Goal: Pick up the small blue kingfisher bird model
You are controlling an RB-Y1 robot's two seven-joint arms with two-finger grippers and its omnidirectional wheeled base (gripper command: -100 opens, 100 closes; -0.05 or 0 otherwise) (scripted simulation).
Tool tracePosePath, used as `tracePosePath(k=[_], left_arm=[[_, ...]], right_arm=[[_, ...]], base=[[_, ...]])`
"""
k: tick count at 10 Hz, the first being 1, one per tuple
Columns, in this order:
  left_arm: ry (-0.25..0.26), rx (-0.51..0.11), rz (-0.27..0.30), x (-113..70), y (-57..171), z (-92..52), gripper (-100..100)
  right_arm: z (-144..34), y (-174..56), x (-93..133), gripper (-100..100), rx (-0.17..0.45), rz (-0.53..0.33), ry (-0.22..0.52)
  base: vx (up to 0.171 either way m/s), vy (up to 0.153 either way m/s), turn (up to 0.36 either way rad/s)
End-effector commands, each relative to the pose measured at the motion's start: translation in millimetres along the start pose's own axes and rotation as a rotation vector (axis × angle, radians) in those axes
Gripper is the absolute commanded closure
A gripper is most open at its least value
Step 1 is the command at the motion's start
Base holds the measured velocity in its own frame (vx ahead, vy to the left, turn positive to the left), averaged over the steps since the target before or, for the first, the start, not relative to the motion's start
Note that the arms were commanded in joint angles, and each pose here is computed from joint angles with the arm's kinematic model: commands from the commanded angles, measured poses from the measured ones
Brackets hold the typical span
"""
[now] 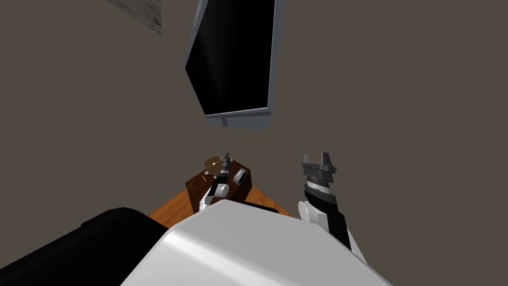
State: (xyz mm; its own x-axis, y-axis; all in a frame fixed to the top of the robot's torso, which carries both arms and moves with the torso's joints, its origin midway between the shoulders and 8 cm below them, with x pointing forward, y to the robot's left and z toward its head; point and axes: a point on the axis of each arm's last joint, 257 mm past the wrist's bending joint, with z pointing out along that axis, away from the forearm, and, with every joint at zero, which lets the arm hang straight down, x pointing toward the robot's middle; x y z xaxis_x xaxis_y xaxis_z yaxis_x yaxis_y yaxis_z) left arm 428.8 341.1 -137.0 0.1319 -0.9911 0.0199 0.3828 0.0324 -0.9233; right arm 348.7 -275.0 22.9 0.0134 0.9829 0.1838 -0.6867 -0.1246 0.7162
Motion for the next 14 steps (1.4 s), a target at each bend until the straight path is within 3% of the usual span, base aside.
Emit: tracePosePath(k=[1,3,8,9,13,14], left_arm=[[-0.002,-0.038,0.009,-3.5,16,-3.4,-100],[0.002,-0.131,0.038,-10.1,51,-1.6,-100],[-0.002,-0.279,0.08,-25.7,109,-13.4,-100],[0.001,-0.332,0.097,-30.4,128,-15.7,-100],[0.011,-0.498,0.151,-48.1,185,-29.7,-100],[0.005,-0.53,0.156,-53.4,196,-39.0,-100]], right_arm=[[0.0,0,0,0,0.0,0.0,0.0],[0.0,0,0,0,0.0,0.0,0.0],[0.0,0,0,0,0.0,0.0,0.0],[0.0,0,0,0,0.0,0.0,0.0],[0.0,0,0,0,0.0,0.0,0.0],[0.0,0,0,0,0.0,0.0,0.0]], base=[[0.003,0.014,-0.024],[0.006,0.015,-0.078],[0.007,0.014,-0.046],[0.013,0.014,-0.085],[0.017,0.018,-0.089],[0.015,0.018,-0.048]])
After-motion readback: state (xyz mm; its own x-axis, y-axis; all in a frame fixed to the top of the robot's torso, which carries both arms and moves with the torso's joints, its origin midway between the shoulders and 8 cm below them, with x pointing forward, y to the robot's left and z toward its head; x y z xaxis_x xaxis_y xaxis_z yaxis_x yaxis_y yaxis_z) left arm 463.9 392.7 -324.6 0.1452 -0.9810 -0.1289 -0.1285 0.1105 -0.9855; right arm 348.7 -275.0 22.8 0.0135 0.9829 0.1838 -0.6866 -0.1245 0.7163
